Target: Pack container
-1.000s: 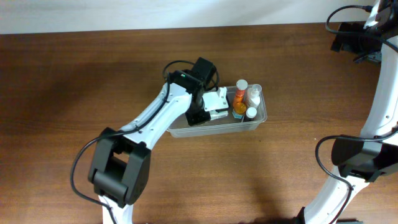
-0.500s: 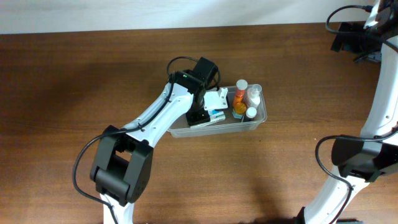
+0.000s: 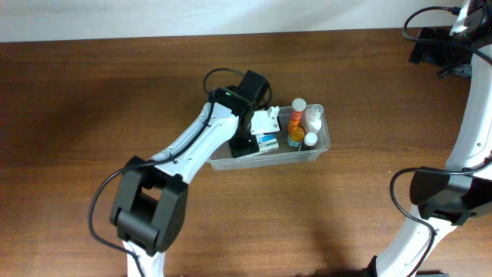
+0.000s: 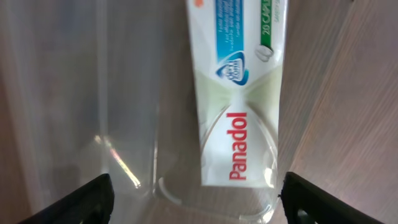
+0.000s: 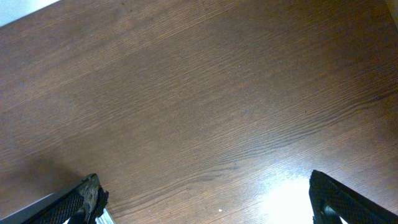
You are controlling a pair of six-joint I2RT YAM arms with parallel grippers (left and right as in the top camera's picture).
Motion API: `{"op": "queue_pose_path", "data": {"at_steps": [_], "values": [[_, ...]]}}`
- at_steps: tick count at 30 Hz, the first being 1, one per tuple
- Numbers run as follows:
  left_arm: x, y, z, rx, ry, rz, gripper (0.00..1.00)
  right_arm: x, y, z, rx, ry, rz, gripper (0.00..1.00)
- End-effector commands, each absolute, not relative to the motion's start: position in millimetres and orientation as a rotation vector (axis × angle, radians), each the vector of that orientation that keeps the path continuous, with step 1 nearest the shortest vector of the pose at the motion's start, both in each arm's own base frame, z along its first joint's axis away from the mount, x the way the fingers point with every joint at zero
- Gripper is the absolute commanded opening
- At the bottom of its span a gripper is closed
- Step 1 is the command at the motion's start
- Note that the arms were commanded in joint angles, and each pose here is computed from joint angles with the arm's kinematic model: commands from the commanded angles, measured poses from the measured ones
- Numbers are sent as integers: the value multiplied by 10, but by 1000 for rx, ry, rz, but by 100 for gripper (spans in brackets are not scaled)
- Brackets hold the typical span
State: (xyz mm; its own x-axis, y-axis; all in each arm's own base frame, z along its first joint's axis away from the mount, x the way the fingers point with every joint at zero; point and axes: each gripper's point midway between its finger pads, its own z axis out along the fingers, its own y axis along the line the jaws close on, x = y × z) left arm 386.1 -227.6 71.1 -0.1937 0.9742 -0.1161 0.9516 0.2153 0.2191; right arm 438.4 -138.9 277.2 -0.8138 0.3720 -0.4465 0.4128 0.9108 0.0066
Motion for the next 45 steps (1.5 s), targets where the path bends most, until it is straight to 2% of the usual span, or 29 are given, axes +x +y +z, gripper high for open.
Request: {"op": "queue_pose_path", "data": {"at_steps": [1,2,6,12,18,25,30,35,45], "values": [[4004,-2293,1524,1580,2195,190,96,4354,-1409,2931,573,2579,-138,98],[4012,-2254,1651,1522,2200,204,99,4354,-1409,2931,573,2579,-138,98],[3932,-1981,2176,1279,2238,253,99,4354,-1409,2931,572,2579,-138,98],[3553,-1318,2725,866,2385,279,99,4354,-1409,2931,572,2579,-138,98],[2917,-733,2895,547,2575,256,99,4354,-1409,2931,573,2579,-138,98],[2311,-470,3035,343,2617,209,99,4354,-1409,2931,573,2579,-138,98],[2057,-364,2957,224,2568,155,99,4354,-1409,2931,573,2579,-138,98],[1918,-308,2567,116,2515,98,99,4354,-1409,2931,573,2579,-138,98],[2046,-359,1940,-32,2386,-9,99,4354,-1409,2931,572,2579,-138,98]]}}
